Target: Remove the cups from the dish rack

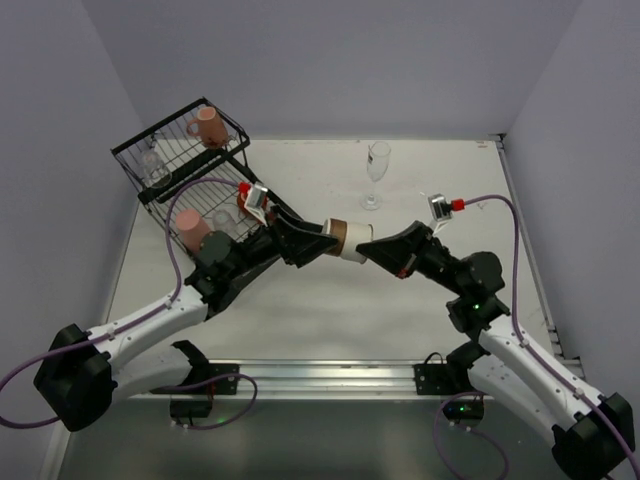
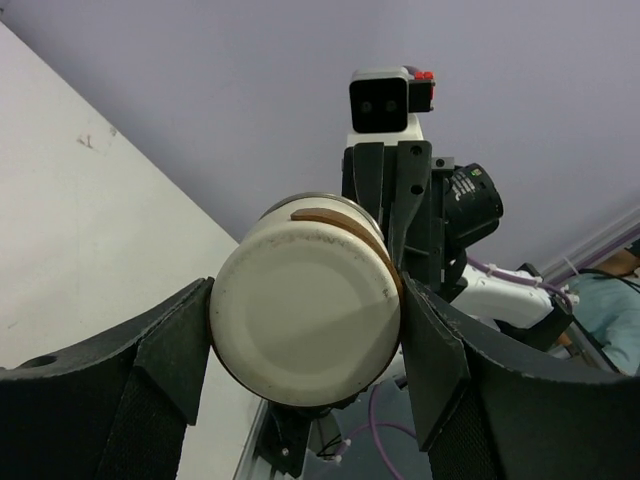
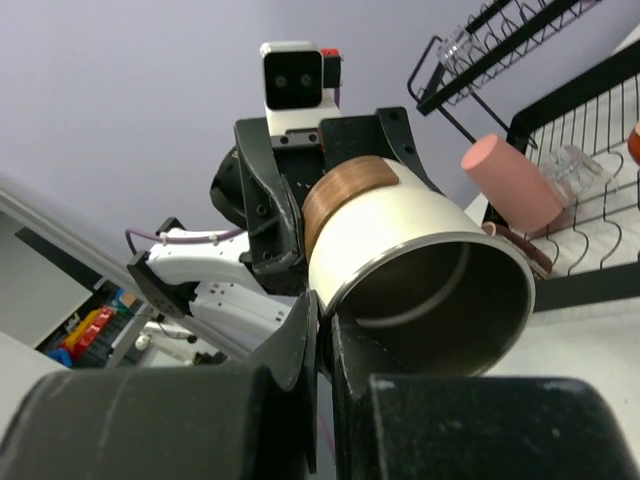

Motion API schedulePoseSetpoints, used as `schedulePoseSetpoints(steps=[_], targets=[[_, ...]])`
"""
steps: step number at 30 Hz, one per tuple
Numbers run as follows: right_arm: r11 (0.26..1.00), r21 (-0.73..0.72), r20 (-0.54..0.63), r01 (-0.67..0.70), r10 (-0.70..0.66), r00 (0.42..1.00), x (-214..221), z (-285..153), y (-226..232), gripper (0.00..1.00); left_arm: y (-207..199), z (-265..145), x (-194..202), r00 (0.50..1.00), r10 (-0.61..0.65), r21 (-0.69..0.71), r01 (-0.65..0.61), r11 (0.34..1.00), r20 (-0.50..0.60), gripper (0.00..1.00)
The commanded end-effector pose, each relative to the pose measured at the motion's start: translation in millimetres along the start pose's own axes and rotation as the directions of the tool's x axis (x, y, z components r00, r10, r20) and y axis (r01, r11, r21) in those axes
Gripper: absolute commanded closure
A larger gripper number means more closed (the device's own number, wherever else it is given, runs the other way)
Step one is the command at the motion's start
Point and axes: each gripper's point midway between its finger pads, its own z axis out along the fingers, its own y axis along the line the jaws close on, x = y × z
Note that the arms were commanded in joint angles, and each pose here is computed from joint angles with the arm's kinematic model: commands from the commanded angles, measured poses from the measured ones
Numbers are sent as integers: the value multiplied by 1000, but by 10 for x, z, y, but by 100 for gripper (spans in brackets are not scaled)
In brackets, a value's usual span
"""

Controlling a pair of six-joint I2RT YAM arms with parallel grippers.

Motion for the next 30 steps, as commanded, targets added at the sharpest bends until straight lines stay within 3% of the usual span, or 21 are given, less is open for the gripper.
schedulePoseSetpoints(steps=[1,3,4,5,6,8,10,12,13,16,18,19,24,30], targets=[[997,-15,48,77,-76,996,-108,-25,122,100,-210,28,-45,998,54,72,-54,996,11,24],[993,74,47,93,-97,994,-167,-47,64,100,-231,20,-77,995,102,60,-103,993,8,0],[981,111,39,160,-165,986,-206,-66,51,100,-113,2,-30,994,105,-3,-105,994,-25,0],[969,187,7,160,-164,986,-225,-135,65,100,-188,-10,-156,981,191,-17,-191,981,-11,0],[934,283,19,216,-230,973,-332,-193,-47,100,33,-73,-97,980,188,-137,-195,971,-64,0],[871,438,-64,224,-219,974,-321,-385,-151,100,42,-148,-271,952,298,-213,-307,928,-74,0],[764,596,-134,248,-210,968,-268,-658,-413,100,165,-366,-389,935,340,-355,-353,866,-99,0],[693,675,-154,252,-201,967,-290,-815,-498,100,97,-514,-541,901,417,-401,-430,809,-124,0],[611,752,-167,247,-187,968,-285,-983,-647,100,171,-626,-541,892,422,-448,-447,774,-160,0],[457,854,-187,251,-180,966,-356,-1168,-924,100,156,-849,-645,849,482,-498,-521,693,-218,0],[328,910,-206,253,-173,963,-444,-1319,-1092,100,160,-1003,-685,824,507,-524,-558,644,-254,0],[215,937,-243,274,-160,957,-498,-1420,-1282,100,191,-1079,-732,814,519,-554,-566,611,-258,0],[24,970,-235,240,-139,962,-1068,-1547,-1631,100,396,-1443,-774,782,552,-655,-583,481,-291,0],[-131,952,-278,276,3,960,-1634,-1438,-2278,100,528,-1534,-691,764,562,-661,-603,447,-317,0]])
